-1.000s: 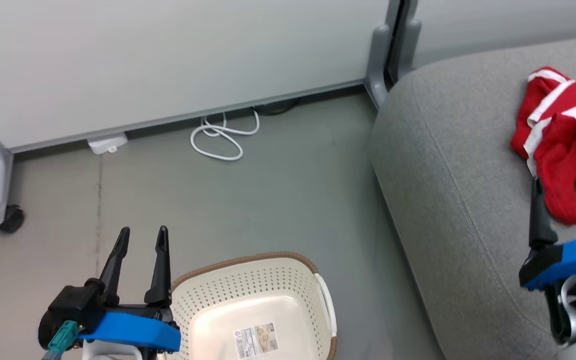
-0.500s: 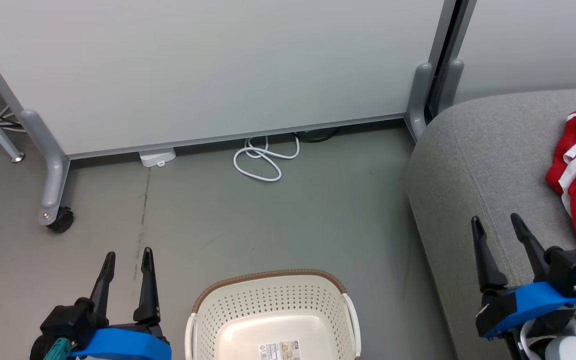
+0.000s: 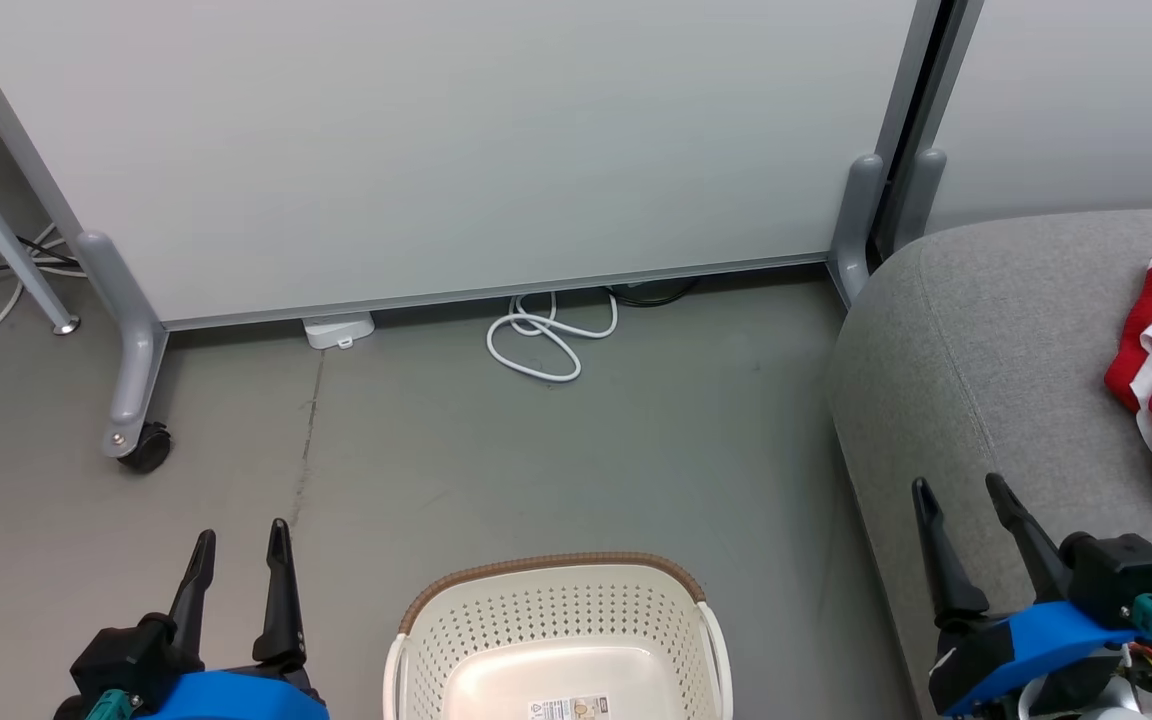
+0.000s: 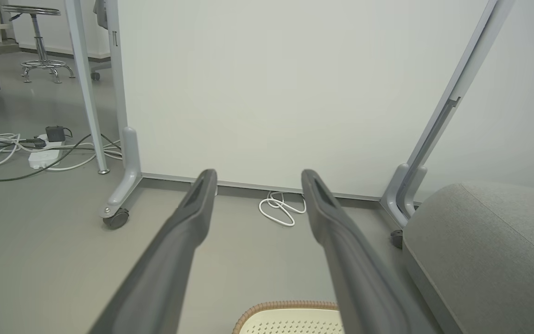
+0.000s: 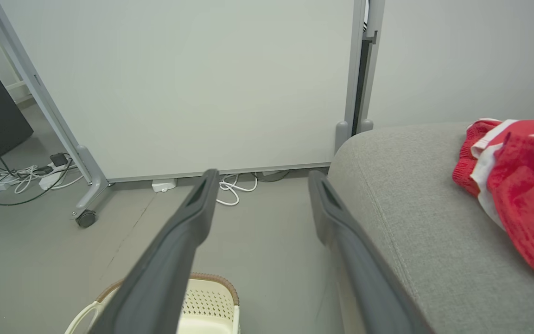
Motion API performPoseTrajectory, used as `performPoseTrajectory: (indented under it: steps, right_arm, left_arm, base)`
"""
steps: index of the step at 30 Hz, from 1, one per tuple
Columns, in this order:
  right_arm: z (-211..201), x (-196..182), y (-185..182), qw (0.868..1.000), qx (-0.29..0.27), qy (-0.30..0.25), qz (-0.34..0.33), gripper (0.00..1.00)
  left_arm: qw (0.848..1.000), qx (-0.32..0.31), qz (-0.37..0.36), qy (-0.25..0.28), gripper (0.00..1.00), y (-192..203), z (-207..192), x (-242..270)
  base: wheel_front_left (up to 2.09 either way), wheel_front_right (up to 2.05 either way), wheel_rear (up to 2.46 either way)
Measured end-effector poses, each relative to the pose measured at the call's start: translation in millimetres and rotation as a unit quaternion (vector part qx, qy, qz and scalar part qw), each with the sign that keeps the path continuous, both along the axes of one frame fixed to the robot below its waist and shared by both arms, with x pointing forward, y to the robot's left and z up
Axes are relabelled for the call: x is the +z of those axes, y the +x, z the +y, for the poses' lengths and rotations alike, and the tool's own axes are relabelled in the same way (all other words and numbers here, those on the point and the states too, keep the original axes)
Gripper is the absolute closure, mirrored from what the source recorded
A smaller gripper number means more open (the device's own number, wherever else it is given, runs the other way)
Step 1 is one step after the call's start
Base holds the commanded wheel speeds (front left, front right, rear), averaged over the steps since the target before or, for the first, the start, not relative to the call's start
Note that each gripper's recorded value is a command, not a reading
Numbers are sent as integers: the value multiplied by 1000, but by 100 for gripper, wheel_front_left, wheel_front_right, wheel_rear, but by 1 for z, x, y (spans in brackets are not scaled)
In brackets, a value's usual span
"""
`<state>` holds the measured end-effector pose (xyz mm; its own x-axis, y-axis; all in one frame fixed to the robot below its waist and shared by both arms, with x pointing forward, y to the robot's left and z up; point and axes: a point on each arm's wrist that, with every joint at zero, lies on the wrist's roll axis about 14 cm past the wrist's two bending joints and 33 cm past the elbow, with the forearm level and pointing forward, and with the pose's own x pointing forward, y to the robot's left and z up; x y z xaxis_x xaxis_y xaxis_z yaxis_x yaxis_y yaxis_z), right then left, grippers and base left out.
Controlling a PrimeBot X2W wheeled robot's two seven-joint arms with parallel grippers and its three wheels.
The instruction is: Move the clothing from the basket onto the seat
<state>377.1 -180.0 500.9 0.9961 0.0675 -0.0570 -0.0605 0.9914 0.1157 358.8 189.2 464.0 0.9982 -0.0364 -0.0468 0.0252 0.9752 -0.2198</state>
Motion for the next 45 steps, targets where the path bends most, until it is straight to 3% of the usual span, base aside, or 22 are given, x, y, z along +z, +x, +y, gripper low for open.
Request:
performPoseTrajectory:
  steps: [24,25,32,45]
  right_arm:
    - [3,-15,-5,1000,2,14,18,0]
    - [3,-15,-5,1000,2,14,18,100]
    - [3,-39,-14,998,-2,24,57,100]
    - [-2,-39,-13,987,-25,143,62,100]
  left_arm:
    - [1000,-17,8,6,0,2,-7,-5]
    - [1000,-19,8,5,100,2,-8,-5]
    - [998,-16,57,-13,100,-14,-13,-33]
    - [990,24,69,-120,100,-11,-2,-31]
  base:
    - [0,0,0]
    - [0,0,0]
    - [0,0,0]
    - [0,0,0]
